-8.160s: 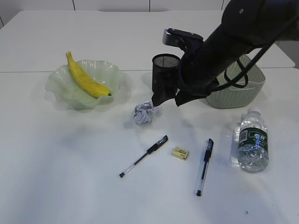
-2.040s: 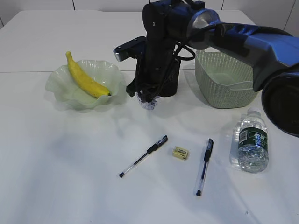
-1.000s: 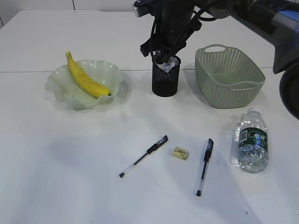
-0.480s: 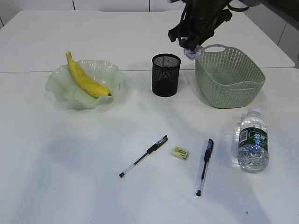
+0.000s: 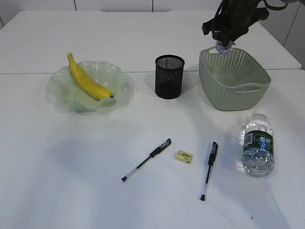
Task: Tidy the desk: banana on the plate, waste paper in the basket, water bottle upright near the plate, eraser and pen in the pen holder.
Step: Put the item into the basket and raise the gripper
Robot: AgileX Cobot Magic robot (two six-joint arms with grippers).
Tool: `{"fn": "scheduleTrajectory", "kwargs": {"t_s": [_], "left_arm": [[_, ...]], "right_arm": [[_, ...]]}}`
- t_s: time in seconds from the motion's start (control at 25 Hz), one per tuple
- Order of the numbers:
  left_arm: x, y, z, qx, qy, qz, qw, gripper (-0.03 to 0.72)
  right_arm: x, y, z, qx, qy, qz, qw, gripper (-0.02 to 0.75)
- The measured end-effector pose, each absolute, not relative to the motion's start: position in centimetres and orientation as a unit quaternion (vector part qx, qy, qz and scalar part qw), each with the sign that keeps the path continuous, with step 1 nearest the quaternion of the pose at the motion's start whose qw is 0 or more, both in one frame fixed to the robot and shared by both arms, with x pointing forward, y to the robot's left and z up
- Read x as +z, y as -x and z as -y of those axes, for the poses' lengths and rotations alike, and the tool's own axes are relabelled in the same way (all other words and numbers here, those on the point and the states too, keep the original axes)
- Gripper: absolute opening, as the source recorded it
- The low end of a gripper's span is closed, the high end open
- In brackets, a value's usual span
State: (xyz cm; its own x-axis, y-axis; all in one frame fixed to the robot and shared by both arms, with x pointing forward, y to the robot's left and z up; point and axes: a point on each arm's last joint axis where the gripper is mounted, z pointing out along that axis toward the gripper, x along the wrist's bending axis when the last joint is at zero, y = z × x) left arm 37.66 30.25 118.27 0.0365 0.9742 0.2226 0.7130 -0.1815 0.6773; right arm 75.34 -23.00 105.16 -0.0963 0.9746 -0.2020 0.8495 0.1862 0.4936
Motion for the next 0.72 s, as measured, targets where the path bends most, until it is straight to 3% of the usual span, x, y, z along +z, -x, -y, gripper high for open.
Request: {"fn": "scheduleTrajectory", "kwargs": {"t_s": [0.4, 0.72], "left_arm": [[118.1, -37.5, -30.3, 0.324, -0.696, -0.614, 0.185, 0.276], [117.9, -37.2, -30.4, 0.313, -0.699, -0.62, 0.172, 0.276]], "right_arm": [[105.2, -75.8, 25.4, 0.13, -0.647, -0.707, 0.256, 0.042], [102.8, -76.5, 25.3, 0.117, -0.651, -0.709, 0.243, 0.042]]}}
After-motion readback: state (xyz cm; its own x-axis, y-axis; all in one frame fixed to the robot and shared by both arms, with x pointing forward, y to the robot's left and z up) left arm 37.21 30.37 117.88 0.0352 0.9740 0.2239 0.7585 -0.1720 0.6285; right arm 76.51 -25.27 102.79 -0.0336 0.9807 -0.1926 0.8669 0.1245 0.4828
